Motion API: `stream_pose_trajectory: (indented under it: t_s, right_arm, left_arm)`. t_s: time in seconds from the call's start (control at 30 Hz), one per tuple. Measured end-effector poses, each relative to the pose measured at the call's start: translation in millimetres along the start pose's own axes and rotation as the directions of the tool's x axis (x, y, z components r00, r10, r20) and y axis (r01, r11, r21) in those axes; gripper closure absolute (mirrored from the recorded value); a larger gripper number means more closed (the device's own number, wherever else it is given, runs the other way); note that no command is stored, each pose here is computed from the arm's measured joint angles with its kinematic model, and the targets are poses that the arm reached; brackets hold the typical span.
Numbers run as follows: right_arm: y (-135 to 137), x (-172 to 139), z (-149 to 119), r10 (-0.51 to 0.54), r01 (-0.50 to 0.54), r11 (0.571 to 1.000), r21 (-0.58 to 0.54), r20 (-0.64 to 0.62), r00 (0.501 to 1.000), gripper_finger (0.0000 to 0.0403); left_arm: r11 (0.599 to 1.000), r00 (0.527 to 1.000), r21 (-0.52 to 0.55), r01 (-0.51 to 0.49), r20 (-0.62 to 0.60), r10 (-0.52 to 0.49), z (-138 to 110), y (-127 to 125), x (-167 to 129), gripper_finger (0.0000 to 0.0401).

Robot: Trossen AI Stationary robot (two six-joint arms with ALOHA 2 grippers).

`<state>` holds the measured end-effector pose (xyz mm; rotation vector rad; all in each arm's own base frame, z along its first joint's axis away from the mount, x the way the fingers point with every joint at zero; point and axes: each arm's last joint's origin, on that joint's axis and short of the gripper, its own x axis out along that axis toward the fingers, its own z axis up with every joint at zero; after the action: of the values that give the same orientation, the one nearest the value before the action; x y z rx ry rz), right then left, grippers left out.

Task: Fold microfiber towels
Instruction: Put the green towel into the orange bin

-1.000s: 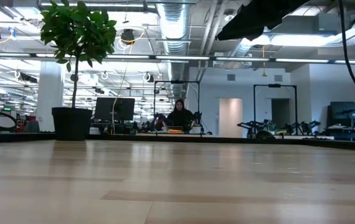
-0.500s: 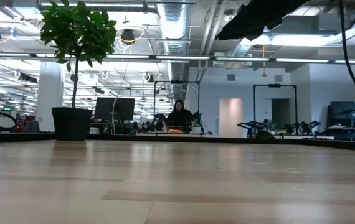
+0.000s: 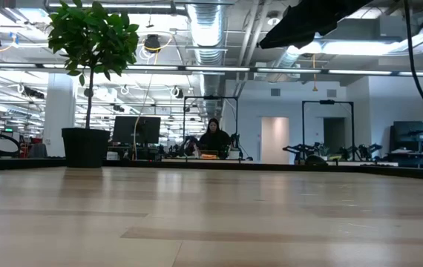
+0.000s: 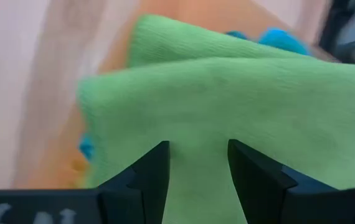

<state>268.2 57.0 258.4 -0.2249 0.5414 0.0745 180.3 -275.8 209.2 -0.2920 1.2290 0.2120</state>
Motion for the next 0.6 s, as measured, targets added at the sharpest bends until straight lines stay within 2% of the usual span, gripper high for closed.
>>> stream_pose_trajectory:
  t_s: [0.33,0.6]
  right_arm:
    - [0,0,0,0.0,0.0,1.0,-0.002,-0.004,1.0,0.022]
    - [0,0,-1,0.001,-0.001,1.0,-0.024,-0.008,1.0,0.022]
  left_arm:
    - [0.99,0.998,0.123,-0.068,0.017,0.067,21,12,10,0.0246]
    - [0.986,0.993,0.117,-0.121,0.025,0.119,30,19,12,0.0246]
